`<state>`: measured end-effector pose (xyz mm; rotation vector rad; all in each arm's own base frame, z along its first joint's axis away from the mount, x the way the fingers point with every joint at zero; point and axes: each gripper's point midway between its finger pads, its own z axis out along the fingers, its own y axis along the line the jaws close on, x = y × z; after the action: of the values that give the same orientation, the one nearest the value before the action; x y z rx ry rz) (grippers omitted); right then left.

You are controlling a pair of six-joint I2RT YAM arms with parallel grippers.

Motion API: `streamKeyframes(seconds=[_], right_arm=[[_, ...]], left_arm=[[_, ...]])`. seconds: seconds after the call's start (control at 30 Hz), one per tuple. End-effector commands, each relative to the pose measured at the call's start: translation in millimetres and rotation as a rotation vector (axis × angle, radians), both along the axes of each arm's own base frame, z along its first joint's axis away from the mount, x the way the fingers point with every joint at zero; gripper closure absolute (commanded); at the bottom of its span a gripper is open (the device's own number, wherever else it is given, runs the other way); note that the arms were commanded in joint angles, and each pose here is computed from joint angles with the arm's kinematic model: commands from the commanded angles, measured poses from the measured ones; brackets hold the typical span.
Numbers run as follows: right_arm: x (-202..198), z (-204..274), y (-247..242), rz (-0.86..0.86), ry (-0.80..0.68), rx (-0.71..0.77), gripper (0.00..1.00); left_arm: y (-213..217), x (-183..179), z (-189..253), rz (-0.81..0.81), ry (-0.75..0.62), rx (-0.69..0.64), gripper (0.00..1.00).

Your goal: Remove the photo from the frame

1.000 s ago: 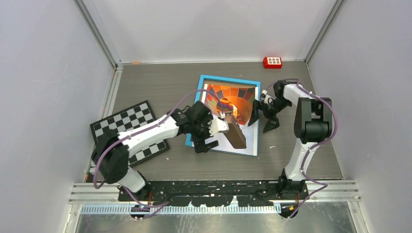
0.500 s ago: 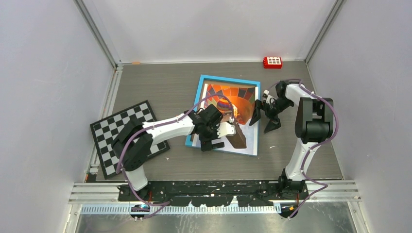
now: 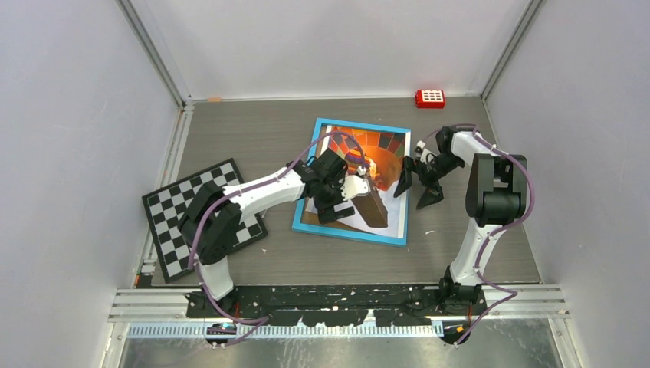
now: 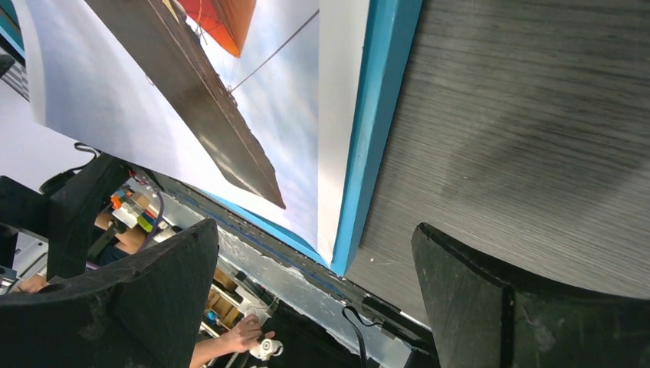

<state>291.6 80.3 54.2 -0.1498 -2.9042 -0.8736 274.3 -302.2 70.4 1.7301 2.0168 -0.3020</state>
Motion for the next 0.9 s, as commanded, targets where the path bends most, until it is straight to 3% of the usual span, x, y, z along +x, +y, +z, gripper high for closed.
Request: streamKeyframes(seconds=[0.0, 0.13, 0.27, 0.6, 0.73, 0.87], right_arm=[[17.2, 18.6, 0.8, -0.011, -0.077, 0.012, 0.00], [28.4, 16.9, -1.7, -0.013, -0.105, -0.003, 0.00], [54.7, 18.9, -5.5, -0.060, -0.151, -0.025, 0.01], [117.4, 13.0, -16.0, -0.193, -0.269, -0.084, 0.06], [119.8, 5.3, -13.7, -0.197, -0.244, -0.069, 0.08], [122.6, -4.3, -6.5, -0.193, -0.224, -0.034, 0.09]], left_arm=[[-3.1, -6.6, 7.2, -0.041, 0.037, -0.019, 0.01], [-1.8, -22.1, 31.4, -0.030, 0.112, -0.105, 0.00], [4.8, -18.6, 65.2, 0.085, 0.162, -0.226, 0.00], [64.8, 75.1, 82.7, 0.560, 0.085, -0.345, 0.00], [91.4, 108.9, 70.3, 0.728, 0.172, -0.391, 0.00], [90.1, 132.3, 55.5, 0.752, 0.244, -0.418, 0.00]])
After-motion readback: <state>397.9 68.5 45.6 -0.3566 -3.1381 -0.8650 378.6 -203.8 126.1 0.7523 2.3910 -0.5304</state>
